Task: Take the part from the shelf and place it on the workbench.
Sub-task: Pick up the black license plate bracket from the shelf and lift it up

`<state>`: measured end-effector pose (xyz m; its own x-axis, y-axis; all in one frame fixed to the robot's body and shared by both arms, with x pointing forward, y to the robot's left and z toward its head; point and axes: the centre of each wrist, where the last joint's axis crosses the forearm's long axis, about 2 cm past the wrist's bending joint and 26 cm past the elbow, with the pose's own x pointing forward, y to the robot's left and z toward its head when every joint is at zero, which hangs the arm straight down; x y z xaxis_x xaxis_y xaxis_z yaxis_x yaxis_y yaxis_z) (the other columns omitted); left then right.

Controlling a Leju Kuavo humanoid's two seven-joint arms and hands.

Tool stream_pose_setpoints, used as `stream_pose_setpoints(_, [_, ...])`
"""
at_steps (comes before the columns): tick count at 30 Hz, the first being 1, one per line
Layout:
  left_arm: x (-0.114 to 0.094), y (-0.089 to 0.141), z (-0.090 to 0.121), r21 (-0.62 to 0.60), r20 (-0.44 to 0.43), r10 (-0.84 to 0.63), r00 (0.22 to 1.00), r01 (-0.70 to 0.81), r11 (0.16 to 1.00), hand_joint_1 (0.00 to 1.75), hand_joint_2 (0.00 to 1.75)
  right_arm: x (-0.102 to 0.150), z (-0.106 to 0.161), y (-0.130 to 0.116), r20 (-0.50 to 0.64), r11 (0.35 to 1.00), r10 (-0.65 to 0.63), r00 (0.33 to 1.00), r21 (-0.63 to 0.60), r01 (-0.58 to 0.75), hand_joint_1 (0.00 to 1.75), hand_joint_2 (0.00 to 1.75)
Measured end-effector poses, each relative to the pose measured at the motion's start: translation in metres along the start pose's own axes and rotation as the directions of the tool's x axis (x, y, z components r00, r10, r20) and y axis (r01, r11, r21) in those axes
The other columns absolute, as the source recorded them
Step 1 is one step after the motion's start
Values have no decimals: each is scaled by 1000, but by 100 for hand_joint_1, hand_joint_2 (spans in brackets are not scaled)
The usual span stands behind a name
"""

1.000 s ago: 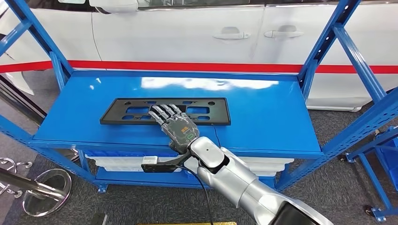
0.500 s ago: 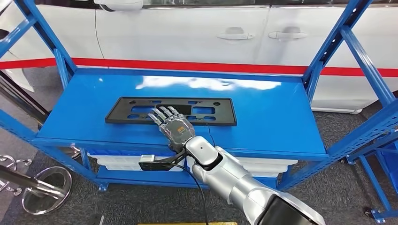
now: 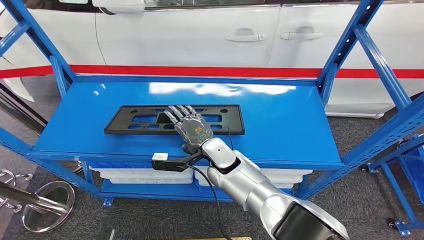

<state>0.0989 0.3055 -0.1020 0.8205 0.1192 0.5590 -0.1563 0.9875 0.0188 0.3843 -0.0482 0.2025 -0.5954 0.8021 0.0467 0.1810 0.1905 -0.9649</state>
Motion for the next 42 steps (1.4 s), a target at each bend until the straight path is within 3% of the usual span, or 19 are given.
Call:
stream_pose_setpoints(40, [0, -1, 0, -9, 16, -6, 1000, 6, 1000, 0, 0, -8, 4, 7, -16, 995, 74, 997, 61, -73, 0, 175])
stream_pose_setpoints(42, [0, -1, 0, -8, 16, -4, 1000, 4, 1000, 0, 0, -9, 5, 9, -17, 995, 78, 997, 67, -76, 0, 87])
